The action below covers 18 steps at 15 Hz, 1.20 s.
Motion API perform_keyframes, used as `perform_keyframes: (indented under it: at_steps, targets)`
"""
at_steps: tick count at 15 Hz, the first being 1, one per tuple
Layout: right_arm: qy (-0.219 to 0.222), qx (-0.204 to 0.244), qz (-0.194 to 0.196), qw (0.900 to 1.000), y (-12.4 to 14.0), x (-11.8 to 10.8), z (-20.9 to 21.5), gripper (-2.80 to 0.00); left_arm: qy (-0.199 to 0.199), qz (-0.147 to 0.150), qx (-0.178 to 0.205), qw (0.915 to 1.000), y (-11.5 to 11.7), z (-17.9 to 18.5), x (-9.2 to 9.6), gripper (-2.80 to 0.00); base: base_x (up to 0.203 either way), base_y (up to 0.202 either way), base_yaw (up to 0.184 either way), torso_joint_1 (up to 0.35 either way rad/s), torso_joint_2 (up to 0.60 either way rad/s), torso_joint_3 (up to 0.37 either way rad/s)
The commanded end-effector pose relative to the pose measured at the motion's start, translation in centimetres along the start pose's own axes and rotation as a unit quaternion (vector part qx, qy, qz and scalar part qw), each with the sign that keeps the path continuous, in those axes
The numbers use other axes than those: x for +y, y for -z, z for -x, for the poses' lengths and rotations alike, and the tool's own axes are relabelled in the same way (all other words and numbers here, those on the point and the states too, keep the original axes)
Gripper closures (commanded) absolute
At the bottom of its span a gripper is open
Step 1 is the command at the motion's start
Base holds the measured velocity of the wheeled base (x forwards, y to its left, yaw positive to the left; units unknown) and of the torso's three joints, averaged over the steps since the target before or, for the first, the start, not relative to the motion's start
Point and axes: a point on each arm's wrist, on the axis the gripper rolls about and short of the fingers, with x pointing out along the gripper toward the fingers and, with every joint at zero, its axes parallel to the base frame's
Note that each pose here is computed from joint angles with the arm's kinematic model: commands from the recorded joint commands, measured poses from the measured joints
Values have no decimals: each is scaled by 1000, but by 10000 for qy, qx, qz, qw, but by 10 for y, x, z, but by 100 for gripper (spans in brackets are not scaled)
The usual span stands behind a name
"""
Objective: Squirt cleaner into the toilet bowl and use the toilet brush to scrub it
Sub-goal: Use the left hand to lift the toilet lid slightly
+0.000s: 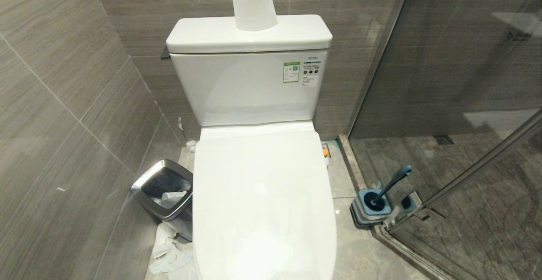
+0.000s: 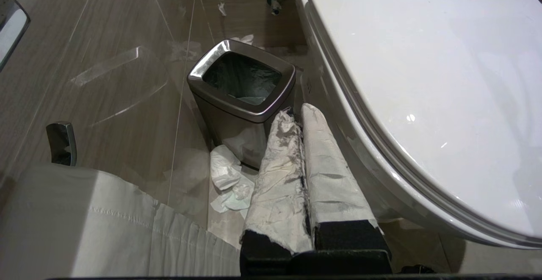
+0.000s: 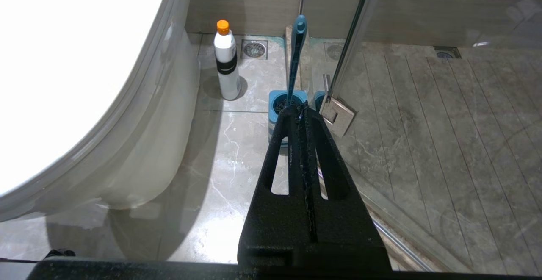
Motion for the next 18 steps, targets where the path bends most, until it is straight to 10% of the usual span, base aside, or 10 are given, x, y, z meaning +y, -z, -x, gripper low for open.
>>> perform_keyframes:
  at_steps: [1,18]
  targets:
    - [-2,7,2,10000,0,0,0,0,2,-2,6,10000,0,0,0,0,0,0,0,0,0,0]
    - [-2,7,2,10000,0,0,0,0,2,-56,6,10000,0,0,0,0,0,0,0,0,0,0]
